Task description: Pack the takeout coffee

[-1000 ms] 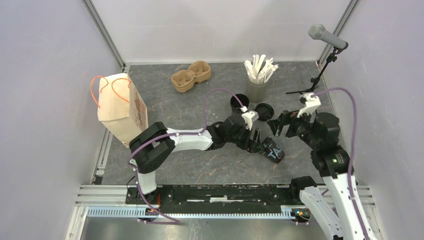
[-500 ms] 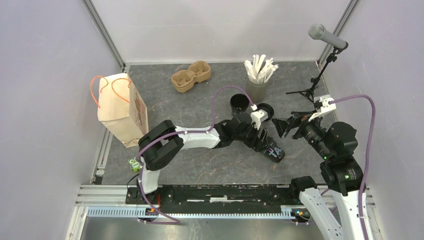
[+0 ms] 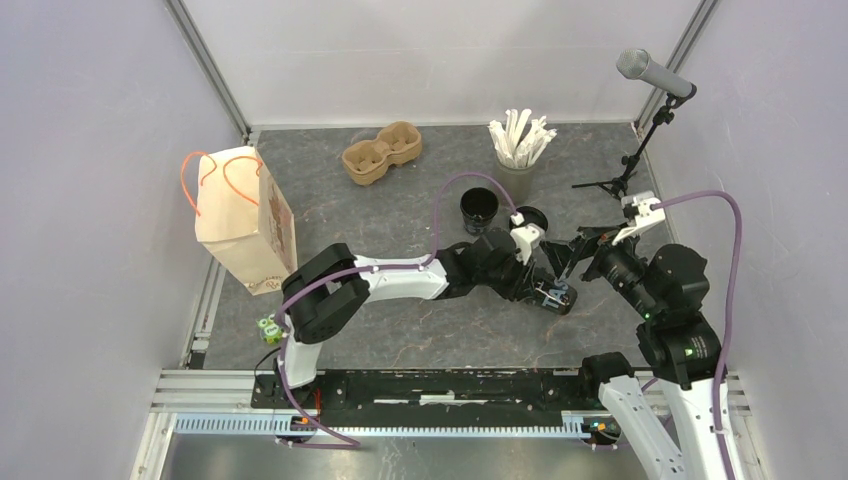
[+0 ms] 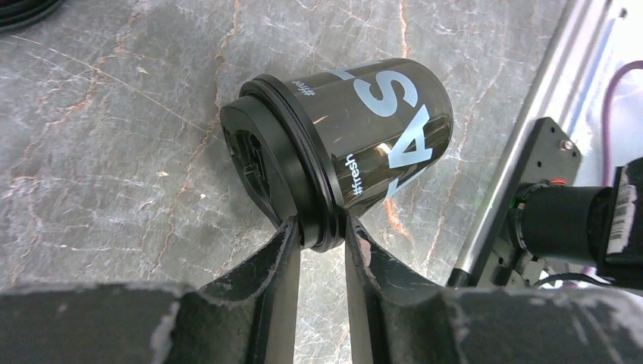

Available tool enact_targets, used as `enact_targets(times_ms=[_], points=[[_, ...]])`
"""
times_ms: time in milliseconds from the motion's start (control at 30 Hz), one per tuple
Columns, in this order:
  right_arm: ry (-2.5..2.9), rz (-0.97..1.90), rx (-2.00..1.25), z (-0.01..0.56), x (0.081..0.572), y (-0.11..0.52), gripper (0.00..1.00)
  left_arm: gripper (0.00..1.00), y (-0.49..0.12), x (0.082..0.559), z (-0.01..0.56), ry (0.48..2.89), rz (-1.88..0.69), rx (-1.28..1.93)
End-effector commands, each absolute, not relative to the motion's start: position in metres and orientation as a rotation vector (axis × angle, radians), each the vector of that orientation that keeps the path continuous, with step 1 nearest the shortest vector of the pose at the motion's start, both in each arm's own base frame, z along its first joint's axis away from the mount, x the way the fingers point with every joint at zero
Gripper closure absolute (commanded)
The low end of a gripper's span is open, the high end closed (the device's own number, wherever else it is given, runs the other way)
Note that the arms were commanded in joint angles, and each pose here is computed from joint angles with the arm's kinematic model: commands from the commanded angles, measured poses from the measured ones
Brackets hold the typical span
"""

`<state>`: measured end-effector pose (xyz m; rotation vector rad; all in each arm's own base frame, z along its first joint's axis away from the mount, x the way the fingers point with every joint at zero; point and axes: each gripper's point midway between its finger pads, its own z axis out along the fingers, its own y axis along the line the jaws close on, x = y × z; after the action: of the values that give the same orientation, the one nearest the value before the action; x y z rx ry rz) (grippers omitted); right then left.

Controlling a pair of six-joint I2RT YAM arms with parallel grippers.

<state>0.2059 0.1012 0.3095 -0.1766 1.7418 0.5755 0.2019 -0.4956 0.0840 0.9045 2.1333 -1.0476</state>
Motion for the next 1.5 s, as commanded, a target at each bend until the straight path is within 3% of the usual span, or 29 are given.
enact_targets(times_ms=[0, 400, 667, 800, 1033, 1467], points=[[1.640, 0.588, -0.190, 0.342, 0.197, 0.101, 0.04, 0.71, -0.485, 0.218, 0.121, 2.075, -0.788, 0.889], [1.506, 0.451, -0.089, 0.383, 0.172, 0.069, 0.02, 0.73, -0.411, 0.240, 0.156, 2.109, -0.054, 0.854], [1.452, 0.431, -0.047, 0.400, 0.158, 0.059, 0.02, 0.72, -0.374, 0.240, 0.188, 1.923, 0.653, 1.028], [1.443, 0.435, -0.045, 0.404, 0.154, 0.059, 0.02, 0.69, -0.375, 0.227, 0.181, 1.818, 0.839, 1.192], [1.414, 0.424, -0.021, 0.413, 0.147, 0.053, 0.02, 0.66, -0.384, 0.210, 0.159, 1.757, 0.918, 1.350], [1.402, 0.413, -0.014, 0.416, 0.145, 0.050, 0.02, 0.58, -0.403, 0.201, 0.137, 1.775, 0.820, 1.444]])
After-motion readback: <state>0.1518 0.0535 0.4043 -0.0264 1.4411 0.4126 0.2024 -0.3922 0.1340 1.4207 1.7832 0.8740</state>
